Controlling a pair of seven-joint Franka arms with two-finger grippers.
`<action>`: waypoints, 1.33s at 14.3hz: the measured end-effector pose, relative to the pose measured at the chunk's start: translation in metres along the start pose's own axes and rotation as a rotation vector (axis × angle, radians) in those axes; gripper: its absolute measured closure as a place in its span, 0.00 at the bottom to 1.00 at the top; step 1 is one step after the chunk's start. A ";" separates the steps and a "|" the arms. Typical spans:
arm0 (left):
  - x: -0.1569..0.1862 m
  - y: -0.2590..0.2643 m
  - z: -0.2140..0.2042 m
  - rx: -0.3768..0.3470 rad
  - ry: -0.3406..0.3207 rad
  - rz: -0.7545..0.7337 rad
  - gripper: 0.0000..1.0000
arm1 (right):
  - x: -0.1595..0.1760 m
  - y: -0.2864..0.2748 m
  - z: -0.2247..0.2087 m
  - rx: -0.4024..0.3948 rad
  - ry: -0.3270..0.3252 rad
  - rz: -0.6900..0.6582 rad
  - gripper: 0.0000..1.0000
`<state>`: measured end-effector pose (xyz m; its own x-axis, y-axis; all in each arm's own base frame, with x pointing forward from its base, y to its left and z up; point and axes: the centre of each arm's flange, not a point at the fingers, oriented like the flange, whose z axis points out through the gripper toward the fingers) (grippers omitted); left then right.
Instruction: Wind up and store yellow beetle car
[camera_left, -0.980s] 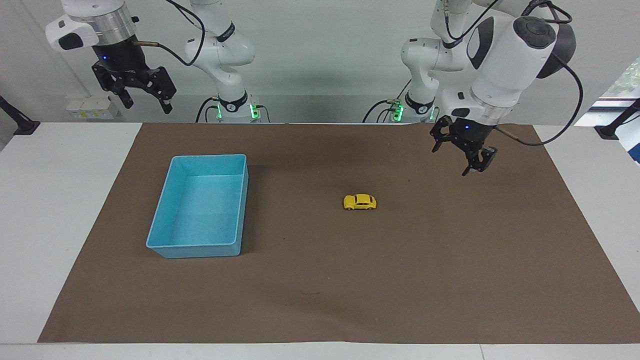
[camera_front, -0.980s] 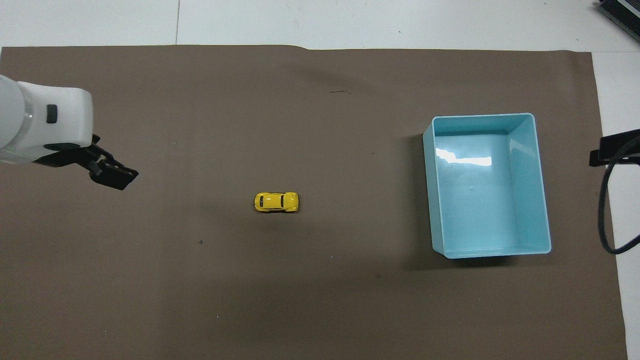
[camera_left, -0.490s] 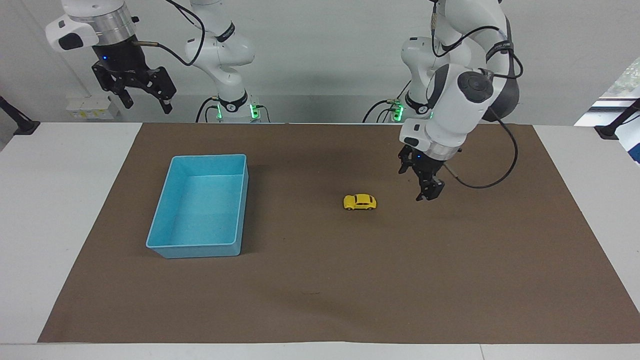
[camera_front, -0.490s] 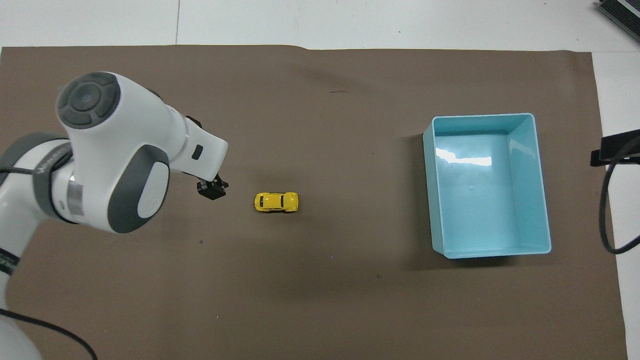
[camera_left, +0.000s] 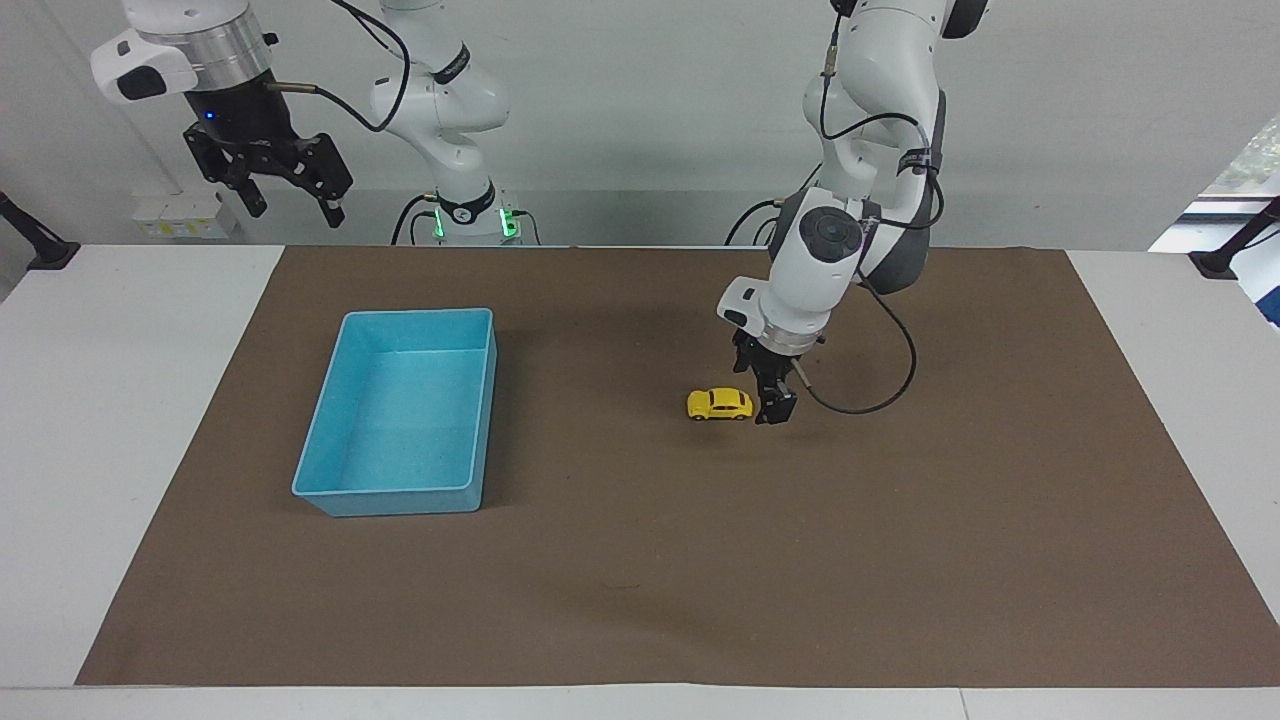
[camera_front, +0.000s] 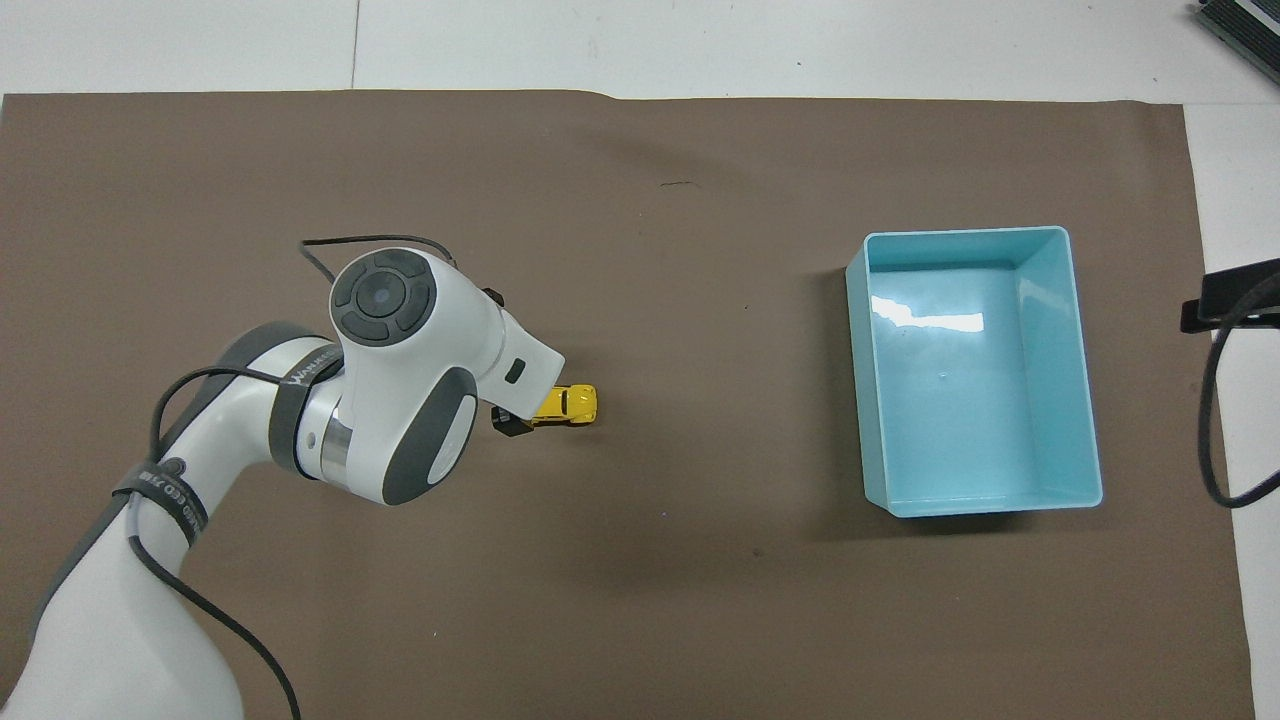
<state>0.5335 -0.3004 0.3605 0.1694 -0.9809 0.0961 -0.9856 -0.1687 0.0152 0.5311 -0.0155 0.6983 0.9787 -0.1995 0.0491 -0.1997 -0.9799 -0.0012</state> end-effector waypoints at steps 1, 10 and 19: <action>0.001 0.004 0.005 0.002 -0.006 0.014 0.00 | 0.000 0.000 0.000 0.000 0.000 0.000 0.00; 0.015 0.034 0.037 -0.013 -0.023 0.071 0.00 | 0.000 0.000 0.000 0.000 0.000 0.000 0.00; 0.030 0.056 0.050 0.042 -0.060 0.065 0.19 | 0.000 0.000 0.000 0.000 0.000 0.000 0.00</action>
<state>0.4836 -0.3445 0.3144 0.1059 -0.9938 0.0353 -0.9938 -0.1070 -0.0311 0.5311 -0.0155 0.6982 0.9787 -0.1995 0.0488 -0.1997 -0.9799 -0.0011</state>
